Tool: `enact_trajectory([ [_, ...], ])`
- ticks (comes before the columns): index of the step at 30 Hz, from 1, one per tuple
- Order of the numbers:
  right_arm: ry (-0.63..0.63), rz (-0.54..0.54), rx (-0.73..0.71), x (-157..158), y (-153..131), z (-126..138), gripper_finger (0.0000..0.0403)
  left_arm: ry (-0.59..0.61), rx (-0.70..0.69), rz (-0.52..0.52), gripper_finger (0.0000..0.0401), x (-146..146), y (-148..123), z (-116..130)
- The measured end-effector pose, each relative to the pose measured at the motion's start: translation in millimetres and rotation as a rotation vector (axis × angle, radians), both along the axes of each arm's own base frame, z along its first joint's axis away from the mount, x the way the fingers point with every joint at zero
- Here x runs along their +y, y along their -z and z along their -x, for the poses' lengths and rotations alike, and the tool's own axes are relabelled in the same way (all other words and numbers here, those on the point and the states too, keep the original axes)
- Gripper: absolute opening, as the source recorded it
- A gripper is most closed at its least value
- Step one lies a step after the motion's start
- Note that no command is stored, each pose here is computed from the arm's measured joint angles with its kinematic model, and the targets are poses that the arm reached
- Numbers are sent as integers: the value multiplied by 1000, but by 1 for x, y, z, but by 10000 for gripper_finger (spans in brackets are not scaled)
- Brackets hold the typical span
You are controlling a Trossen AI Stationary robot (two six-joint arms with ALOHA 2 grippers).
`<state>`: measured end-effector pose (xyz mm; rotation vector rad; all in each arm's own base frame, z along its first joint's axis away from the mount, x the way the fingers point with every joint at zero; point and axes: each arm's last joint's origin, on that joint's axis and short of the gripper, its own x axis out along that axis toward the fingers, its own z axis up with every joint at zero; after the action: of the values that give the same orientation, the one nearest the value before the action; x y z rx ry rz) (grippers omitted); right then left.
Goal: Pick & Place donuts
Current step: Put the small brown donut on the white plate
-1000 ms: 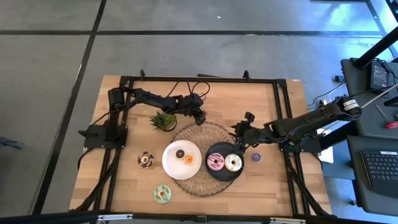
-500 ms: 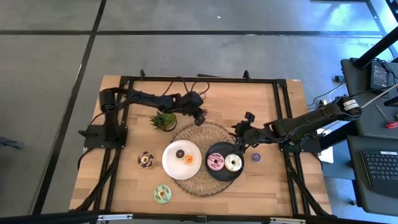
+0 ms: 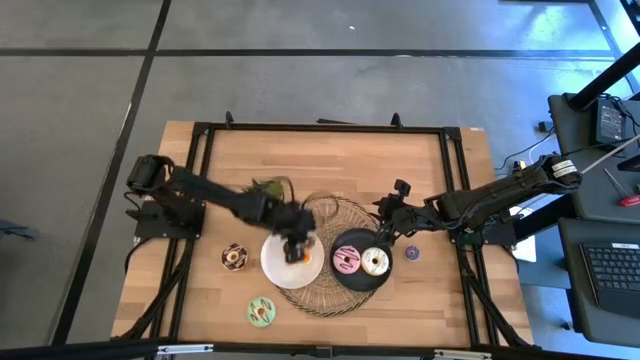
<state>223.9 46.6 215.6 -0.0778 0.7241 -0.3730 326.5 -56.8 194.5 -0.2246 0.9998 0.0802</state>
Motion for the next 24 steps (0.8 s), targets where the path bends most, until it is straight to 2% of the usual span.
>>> enact_trajectory([
  [5,17,-4,-2,-3,0,-1,145,5,5,66,17,-43,0,10],
  [10,28,-16,-10,-3,0,-1,145,-137,43,57,17,-66,14,19],
  [19,36,-25,-16,-3,0,-1,145,-275,108,45,17,-75,38,20],
  [24,47,-38,-22,-3,0,-1,145,-260,87,48,17,-77,31,22],
])
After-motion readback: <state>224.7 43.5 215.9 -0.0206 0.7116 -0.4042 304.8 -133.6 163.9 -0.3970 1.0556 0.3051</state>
